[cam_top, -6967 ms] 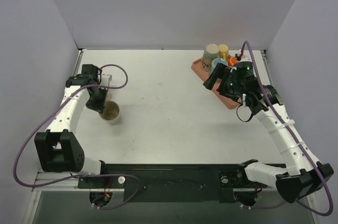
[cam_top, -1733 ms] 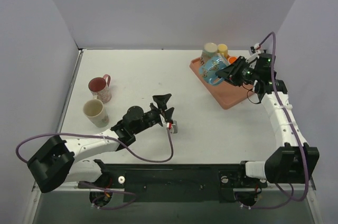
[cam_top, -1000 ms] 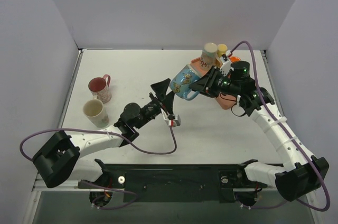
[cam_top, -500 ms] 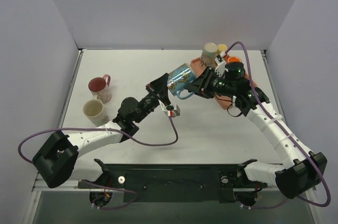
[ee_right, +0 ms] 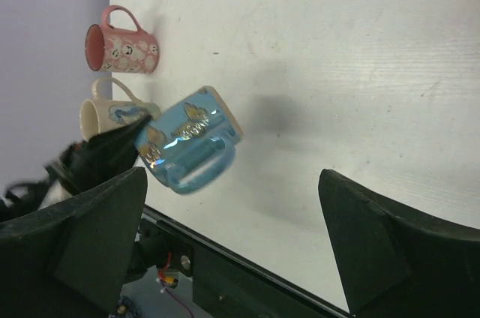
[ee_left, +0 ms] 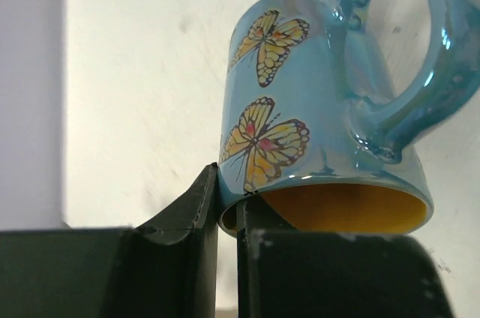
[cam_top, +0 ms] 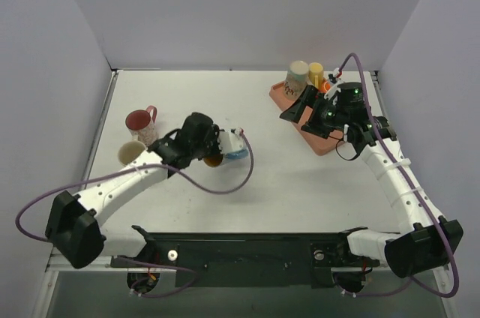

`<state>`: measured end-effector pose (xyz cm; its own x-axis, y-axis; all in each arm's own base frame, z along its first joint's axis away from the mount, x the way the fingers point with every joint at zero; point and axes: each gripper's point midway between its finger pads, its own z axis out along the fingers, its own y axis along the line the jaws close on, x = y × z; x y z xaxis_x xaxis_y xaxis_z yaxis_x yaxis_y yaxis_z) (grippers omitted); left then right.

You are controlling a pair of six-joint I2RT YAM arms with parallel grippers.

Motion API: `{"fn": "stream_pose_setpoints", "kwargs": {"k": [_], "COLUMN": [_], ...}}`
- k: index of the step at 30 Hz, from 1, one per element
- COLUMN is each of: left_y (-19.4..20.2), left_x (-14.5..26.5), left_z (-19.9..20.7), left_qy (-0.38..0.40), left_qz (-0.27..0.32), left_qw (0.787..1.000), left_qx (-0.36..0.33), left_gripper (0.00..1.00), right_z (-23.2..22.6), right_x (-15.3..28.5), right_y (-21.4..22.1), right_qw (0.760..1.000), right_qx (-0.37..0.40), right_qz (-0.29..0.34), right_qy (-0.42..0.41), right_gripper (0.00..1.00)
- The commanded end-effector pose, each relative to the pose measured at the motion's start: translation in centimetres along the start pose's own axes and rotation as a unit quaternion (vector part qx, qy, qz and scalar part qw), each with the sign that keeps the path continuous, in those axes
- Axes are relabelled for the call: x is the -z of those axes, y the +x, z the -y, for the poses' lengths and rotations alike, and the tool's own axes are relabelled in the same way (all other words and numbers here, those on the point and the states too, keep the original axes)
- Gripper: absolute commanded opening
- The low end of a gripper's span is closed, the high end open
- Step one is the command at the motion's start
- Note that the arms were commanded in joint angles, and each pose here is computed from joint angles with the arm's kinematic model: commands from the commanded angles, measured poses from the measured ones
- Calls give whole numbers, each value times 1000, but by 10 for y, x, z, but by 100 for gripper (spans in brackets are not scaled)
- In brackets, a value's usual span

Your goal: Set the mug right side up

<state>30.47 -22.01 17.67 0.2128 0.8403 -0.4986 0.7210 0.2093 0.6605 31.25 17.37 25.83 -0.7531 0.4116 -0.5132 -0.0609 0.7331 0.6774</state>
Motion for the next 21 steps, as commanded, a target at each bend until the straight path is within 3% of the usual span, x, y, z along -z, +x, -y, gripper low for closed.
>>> {"fn": "stream_pose_setpoints", "kwargs": {"k": [1, 2, 3, 6, 10, 13, 21], "left_y": [60, 59, 83, 99, 145, 157, 180], "left_x": [17, 26, 18, 15, 2, 2, -8], "left_z": [-45, -47, -48, -57, -64, -82, -77], "left_qy": [34, 62, 69, 94, 81, 62, 36], "left_qz": [-158, -173, -215, -234, -288, -299, -365], "left_qw": [957, 945, 921, 868, 809, 786, 730], "left_qx": [242, 271, 317, 428, 505, 537, 577], "left_gripper": [0, 0, 0, 0, 0, 0, 0], "right_z": [2, 5, 5, 9, 12, 17, 33], "right_x": [14, 15, 15, 16, 21, 23, 23], "right_y": [-8, -6, -8, -7, -5, -4, 2], "right_qw": [998, 998, 998, 997, 996, 995, 994], "right_qx": [57, 61, 65, 74, 79, 85, 81], "right_qz": [8, 2, 3, 0, 3, 6, -4], "right_qy": [20, 24, 27, 33, 38, 47, 80], "right_gripper": [93, 93, 93, 94, 94, 95, 95]}}
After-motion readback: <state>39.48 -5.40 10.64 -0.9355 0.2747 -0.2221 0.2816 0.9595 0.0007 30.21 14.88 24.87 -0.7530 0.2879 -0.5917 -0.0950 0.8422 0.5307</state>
